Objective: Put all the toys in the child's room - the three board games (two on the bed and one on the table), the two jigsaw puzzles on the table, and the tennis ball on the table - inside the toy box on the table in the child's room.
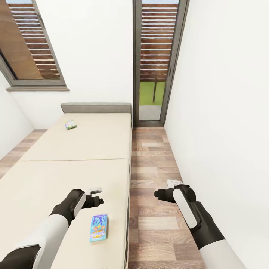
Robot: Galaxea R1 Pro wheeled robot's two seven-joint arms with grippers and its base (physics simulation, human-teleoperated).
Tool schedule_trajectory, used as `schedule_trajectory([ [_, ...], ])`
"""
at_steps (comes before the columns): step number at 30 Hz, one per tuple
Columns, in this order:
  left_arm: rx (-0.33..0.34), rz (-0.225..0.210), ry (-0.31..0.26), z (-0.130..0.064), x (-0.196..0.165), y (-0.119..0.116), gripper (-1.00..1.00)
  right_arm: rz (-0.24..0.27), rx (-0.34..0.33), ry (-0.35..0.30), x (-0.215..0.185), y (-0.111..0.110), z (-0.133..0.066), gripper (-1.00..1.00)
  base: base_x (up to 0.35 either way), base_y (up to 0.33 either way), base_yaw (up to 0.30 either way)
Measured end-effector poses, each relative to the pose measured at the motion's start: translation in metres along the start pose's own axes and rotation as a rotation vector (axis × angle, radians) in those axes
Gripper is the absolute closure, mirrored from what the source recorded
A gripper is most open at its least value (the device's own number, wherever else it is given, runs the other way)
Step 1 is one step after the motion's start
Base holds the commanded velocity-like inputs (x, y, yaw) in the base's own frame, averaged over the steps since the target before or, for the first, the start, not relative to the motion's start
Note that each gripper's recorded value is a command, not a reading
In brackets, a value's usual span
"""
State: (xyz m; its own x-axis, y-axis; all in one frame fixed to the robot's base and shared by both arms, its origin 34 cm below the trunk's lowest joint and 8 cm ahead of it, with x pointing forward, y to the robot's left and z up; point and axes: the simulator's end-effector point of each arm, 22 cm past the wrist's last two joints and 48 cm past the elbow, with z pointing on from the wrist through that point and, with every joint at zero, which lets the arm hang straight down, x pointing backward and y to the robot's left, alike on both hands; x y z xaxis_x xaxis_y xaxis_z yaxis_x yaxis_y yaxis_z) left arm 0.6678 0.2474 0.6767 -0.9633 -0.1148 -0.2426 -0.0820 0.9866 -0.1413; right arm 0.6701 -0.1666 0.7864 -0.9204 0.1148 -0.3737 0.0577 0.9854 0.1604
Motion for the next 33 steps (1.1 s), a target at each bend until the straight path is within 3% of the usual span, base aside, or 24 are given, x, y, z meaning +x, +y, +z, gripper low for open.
schedule_trajectory([
  [20, -0.004, -0.003, 0.022, 0.014, 0.01, 0.004, -1.0, 0.004, 0.0, 0.033, 0.012, -0.001, 0.014, -1.0, 0.0, 0.0, 0.0],
  [33, -0.005, 0.002, -0.038, 0.024, 0.001, 0.005, -1.0, 0.005, 0.0, 0.054, 0.019, -0.001, 0.022, -1.0, 0.0, 0.0, 0.0],
])
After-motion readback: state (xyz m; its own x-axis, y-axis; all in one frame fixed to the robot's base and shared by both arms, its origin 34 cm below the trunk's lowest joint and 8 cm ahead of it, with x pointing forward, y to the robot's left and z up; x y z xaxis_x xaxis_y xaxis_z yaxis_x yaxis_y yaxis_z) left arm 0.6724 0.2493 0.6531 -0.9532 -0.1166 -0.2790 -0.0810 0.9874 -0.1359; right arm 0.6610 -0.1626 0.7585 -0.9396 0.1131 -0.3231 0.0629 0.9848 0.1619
